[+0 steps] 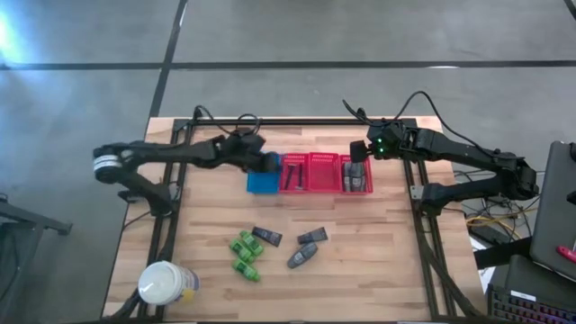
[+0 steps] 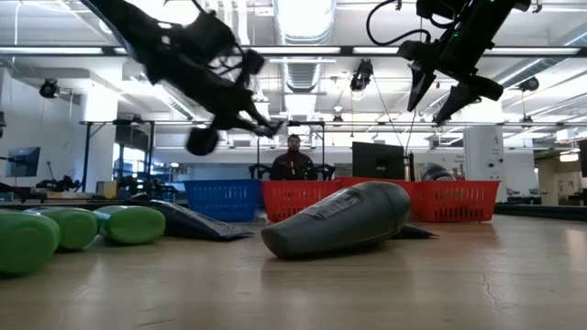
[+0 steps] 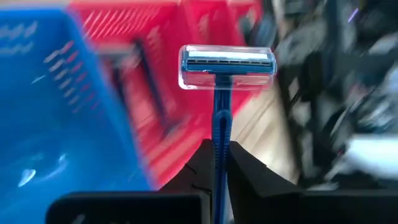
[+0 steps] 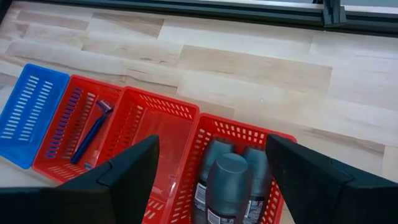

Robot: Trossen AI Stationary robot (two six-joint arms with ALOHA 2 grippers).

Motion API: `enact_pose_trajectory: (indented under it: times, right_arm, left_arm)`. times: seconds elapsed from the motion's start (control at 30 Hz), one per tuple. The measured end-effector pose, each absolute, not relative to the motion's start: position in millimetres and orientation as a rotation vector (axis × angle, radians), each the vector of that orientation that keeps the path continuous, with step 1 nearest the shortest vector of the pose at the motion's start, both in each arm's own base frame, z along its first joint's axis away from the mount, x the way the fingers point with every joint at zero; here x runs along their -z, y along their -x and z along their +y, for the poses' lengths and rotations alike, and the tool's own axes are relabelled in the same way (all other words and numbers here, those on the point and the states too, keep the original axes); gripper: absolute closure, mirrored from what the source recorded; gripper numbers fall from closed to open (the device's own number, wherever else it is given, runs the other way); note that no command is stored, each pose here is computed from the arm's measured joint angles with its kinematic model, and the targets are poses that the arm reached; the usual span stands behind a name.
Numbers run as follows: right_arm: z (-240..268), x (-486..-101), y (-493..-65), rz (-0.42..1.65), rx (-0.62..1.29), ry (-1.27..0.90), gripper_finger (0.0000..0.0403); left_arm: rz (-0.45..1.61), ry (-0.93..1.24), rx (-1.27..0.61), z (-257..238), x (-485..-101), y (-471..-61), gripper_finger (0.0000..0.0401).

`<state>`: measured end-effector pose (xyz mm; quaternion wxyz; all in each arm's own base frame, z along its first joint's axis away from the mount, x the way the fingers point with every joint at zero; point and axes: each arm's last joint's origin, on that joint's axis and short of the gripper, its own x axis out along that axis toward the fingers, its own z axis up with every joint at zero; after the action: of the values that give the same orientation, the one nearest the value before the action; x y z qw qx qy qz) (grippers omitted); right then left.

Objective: Pick & Place Travel size toiletries
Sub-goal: Put the blue razor into the left red bin, then put the green shampoo into the blue bin

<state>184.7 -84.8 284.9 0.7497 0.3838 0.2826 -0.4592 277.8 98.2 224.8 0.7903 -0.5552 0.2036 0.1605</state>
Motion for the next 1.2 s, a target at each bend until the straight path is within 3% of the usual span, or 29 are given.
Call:
enact_pose_trajectory:
  times: [0.2, 0.4, 0.6, 0.83, 0.9, 1.07, 1.2]
  right_arm:
    - [-85, -285, -185, 0.619, 1.004, -0.838, 0.0087]
    - [-85, -285, -185, 0.621, 1.002, -0.834, 0.0061]
    - [-85, -285, -185, 0.617, 1.009, -0.829, 0.0041]
    - [-85, -285, -185, 0.625, 1.004, -0.813, 0.0045]
    - [-85, -285, -185, 0.627, 1.003, -0.809, 0.0049]
    - [-85, -285, -184, 0.630, 1.000, -0.803, 0.0056]
    - [-85, -285, -184, 0.632, 0.999, -0.805, 0.0063]
  left_arm:
    - [0.385, 1.217, -0.417, 110, -217, -324, 0.0377]
    - [0.486, 1.154, -0.550, 121, -206, -346, 0.0364]
    - [0.530, 1.175, -0.578, 121, -203, -348, 0.0310]
    - [0.544, 1.173, -0.511, 117, -211, -346, 0.0245]
    - [0.568, 1.063, -0.383, 113, -222, -343, 0.0235]
    - [0.701, 0.491, 0.169, 74, -256, -320, 0.0232]
    - [0.969, 0.057, 0.336, 29, -258, -281, 0.0234]
